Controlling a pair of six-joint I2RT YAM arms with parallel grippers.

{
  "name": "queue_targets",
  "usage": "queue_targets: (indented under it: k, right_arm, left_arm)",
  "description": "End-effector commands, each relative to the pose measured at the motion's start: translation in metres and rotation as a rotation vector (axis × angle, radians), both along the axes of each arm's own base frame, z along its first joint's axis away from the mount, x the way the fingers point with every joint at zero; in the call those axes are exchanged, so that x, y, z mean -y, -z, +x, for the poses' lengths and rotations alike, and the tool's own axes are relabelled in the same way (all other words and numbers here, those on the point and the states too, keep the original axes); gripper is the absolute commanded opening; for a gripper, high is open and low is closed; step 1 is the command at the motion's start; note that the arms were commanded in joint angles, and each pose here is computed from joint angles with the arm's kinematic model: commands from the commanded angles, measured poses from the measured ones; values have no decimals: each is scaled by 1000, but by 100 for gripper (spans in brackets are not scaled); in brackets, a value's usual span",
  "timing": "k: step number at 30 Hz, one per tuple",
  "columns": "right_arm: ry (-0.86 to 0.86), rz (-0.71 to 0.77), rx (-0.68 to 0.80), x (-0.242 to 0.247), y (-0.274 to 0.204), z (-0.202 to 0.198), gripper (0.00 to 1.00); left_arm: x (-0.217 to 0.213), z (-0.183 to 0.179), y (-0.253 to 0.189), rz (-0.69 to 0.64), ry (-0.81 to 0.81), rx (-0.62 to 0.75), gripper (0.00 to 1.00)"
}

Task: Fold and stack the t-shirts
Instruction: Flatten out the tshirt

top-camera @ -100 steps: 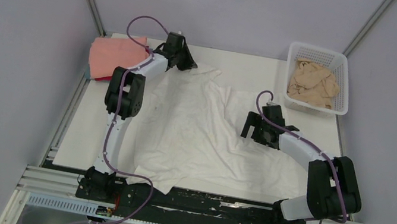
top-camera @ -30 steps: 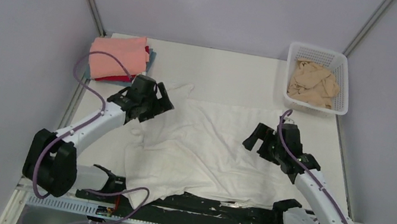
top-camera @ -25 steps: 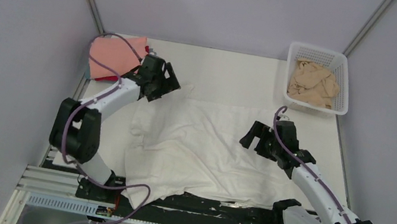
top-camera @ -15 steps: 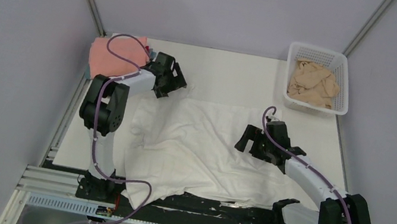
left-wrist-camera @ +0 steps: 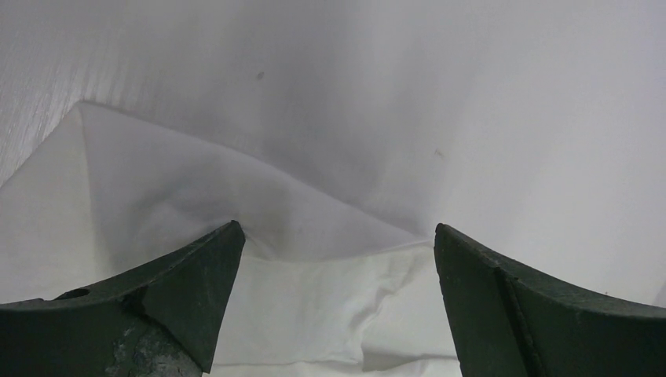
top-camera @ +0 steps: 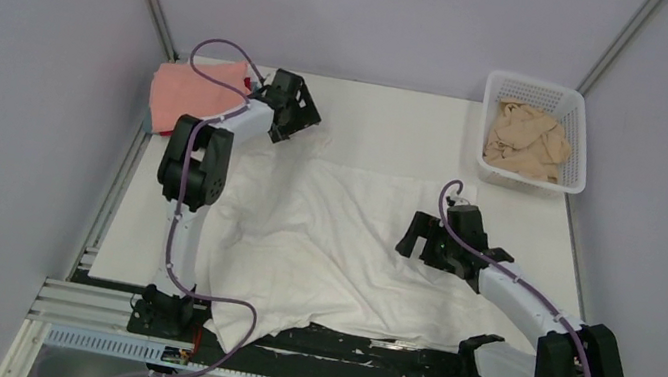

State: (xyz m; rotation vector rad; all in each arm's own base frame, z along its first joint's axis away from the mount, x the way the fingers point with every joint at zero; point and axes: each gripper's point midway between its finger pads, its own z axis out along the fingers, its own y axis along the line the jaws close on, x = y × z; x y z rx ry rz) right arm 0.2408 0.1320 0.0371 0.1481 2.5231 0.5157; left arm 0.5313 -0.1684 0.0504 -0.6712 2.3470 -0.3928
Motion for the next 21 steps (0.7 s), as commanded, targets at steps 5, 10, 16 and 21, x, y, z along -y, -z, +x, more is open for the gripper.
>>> queue_targets:
  k: [5, 10, 16, 21]
  right_arm:
    - [-9, -13, 75, 2, -10, 8, 100]
    - [-4, -21, 83, 4, -11, 8, 100]
    - [-6, -15, 89, 3, -14, 9, 100]
    - [5, -31, 90, 6, -12, 10, 100]
  left_arm:
    - [-16, 52, -15, 12, -44, 86, 100]
    - [-23, 110, -50, -56, -63, 222, 100]
    - [-25, 162, -99, -170, -56, 380, 100]
    - [-23, 126, -103, -136, 9, 325, 100]
